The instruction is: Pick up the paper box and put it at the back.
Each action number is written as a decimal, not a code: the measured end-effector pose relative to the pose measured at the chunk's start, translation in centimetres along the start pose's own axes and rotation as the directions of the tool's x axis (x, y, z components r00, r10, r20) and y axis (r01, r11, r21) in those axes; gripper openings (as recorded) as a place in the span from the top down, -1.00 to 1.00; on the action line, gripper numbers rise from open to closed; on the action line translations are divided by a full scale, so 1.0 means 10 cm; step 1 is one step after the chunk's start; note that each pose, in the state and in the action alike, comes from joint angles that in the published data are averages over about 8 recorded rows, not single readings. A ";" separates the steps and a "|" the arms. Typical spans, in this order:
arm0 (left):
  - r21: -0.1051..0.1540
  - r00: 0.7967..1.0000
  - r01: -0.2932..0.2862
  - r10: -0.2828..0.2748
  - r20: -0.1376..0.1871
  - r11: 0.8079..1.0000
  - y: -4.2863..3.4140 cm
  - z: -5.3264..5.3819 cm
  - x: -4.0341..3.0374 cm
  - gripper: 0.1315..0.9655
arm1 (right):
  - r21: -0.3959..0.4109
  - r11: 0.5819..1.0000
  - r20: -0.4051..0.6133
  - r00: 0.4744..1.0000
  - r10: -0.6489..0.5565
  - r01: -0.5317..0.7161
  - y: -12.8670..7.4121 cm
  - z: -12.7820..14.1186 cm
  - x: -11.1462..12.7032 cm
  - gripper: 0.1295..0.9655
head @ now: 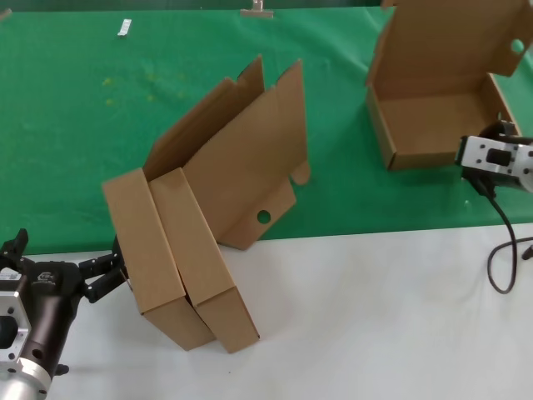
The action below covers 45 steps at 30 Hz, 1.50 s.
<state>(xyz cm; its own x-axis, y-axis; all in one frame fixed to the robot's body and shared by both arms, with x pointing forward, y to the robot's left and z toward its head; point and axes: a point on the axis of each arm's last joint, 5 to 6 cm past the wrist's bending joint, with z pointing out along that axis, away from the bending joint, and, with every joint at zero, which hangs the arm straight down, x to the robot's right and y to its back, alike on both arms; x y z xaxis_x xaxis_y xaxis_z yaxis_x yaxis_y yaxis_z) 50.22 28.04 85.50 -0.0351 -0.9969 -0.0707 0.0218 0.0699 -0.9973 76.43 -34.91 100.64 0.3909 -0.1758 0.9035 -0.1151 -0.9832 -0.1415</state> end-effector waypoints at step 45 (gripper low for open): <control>0.000 1.000 0.000 0.000 0.000 1.000 0.000 0.00 0.000 -1.00 | 0.682 0.540 -0.184 0.599 0.779 -0.493 1.45 -1.33 -1.38 -0.94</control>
<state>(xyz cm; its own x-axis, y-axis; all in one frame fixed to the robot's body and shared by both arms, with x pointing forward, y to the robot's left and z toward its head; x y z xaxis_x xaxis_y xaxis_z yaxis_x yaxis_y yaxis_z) 50.22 28.04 85.50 -0.0351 -0.9969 -0.0707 0.0217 0.0699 -0.9973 57.20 -46.07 91.47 -0.0233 -0.8626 0.5053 0.3681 -0.4773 -0.7979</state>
